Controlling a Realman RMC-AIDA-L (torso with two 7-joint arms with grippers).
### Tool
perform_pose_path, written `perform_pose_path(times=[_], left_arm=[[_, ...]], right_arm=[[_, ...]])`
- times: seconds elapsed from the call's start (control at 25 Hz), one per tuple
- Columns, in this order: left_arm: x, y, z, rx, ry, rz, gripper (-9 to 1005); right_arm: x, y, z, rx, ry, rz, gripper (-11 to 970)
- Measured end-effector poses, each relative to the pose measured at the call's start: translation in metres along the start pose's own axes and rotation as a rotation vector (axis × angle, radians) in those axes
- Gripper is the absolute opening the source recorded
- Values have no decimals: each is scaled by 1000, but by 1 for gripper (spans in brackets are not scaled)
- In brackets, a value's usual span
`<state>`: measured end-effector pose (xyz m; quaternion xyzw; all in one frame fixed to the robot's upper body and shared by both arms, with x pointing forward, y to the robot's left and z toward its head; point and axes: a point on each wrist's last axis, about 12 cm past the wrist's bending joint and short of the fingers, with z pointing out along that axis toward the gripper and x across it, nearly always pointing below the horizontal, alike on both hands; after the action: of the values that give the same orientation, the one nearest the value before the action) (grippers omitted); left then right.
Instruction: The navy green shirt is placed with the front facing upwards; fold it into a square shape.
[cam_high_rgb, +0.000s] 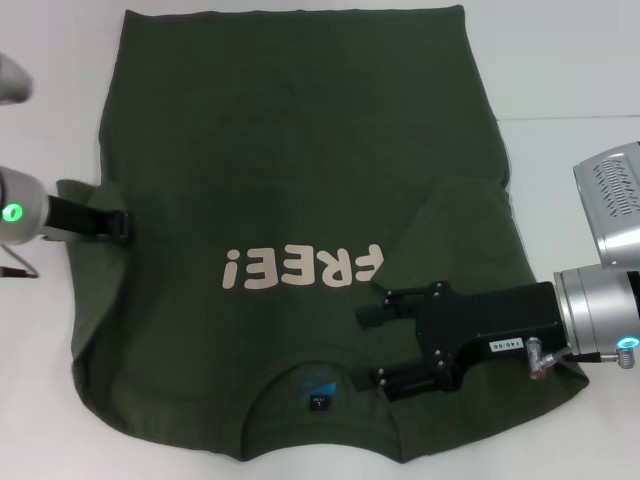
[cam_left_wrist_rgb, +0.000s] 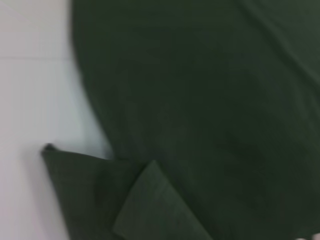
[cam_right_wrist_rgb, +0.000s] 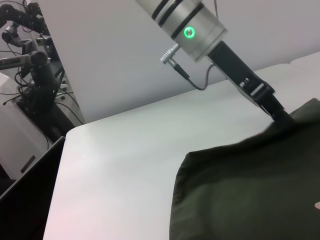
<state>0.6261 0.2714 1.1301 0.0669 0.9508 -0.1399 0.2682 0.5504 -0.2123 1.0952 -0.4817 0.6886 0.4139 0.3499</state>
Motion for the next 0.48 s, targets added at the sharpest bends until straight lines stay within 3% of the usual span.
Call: perform_pose_path(times=[0.16,0.48], left_arm=[[1,-15,12,29,17,30,33],[7,-28,22,82,29,58,33]], right_arm=[[0,0,0,0,1,-2,834],[0,-1,0,4,2,-4,834]])
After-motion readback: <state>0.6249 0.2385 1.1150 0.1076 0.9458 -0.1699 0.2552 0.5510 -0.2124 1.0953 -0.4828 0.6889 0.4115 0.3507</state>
